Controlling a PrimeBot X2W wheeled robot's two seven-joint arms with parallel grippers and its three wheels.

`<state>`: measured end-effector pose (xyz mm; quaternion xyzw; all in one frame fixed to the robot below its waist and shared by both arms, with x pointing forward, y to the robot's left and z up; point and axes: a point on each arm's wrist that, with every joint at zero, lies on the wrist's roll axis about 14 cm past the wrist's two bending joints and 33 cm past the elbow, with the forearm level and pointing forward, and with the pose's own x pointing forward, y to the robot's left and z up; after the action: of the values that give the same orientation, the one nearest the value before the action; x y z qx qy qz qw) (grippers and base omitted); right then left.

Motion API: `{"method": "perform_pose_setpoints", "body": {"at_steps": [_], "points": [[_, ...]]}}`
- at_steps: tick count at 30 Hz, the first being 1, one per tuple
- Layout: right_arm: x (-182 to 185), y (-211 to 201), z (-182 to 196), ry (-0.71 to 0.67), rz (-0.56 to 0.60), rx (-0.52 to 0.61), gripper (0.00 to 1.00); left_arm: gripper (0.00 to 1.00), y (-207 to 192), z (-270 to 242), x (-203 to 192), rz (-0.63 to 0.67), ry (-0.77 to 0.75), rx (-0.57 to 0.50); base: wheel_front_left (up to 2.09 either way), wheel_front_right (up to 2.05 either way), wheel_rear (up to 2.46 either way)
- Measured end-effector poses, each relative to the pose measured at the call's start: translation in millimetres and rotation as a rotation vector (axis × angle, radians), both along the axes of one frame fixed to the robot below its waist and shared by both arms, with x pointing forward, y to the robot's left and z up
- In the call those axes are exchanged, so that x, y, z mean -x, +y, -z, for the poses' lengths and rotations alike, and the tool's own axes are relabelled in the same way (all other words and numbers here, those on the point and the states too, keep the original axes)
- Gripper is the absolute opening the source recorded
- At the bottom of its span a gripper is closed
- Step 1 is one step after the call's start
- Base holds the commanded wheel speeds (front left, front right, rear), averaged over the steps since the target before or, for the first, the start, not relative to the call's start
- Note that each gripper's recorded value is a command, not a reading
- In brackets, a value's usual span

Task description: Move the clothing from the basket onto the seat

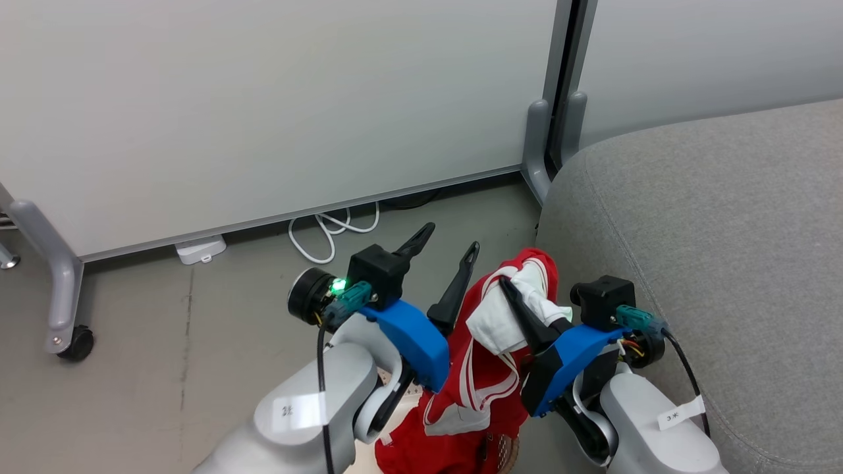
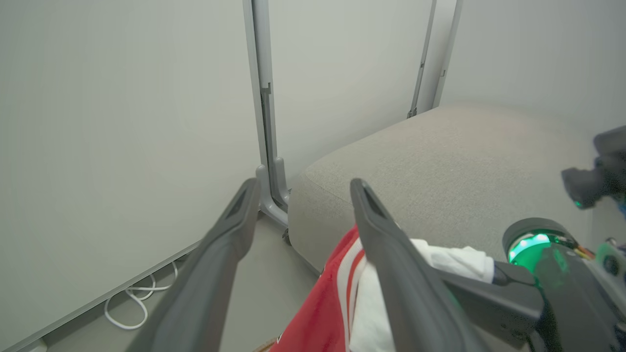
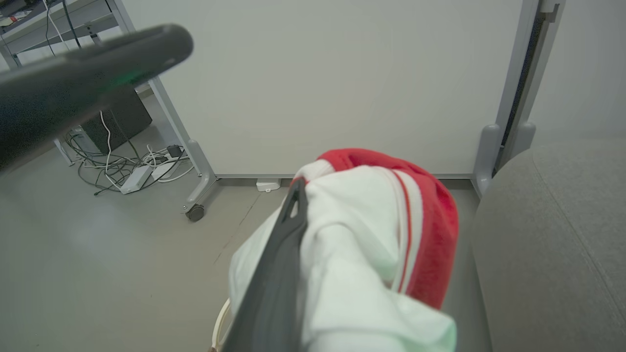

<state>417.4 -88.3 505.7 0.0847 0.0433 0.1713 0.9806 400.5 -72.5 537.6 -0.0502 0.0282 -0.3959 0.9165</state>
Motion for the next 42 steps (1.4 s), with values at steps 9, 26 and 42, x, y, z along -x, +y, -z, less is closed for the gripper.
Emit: {"method": "perform_pose_setpoints", "body": {"at_steps": [9,26,42], "points": [[-3,-3,-3,-0.012,0.013,-0.006,0.00,1.00,38,2,15,-0.057,-0.040,0.085,0.00,0.00,0.00],[0,-1,-1,-0.003,0.010,-0.003,0.00,1.00,108,45,37,-0.270,0.028,0.102,0.00,0.00,0.00],[0,-6,-3,-0.004,0.022,-0.005,0.00,1.00,109,53,39,-0.285,0.038,0.086,0.00,0.00,0.00]]}}
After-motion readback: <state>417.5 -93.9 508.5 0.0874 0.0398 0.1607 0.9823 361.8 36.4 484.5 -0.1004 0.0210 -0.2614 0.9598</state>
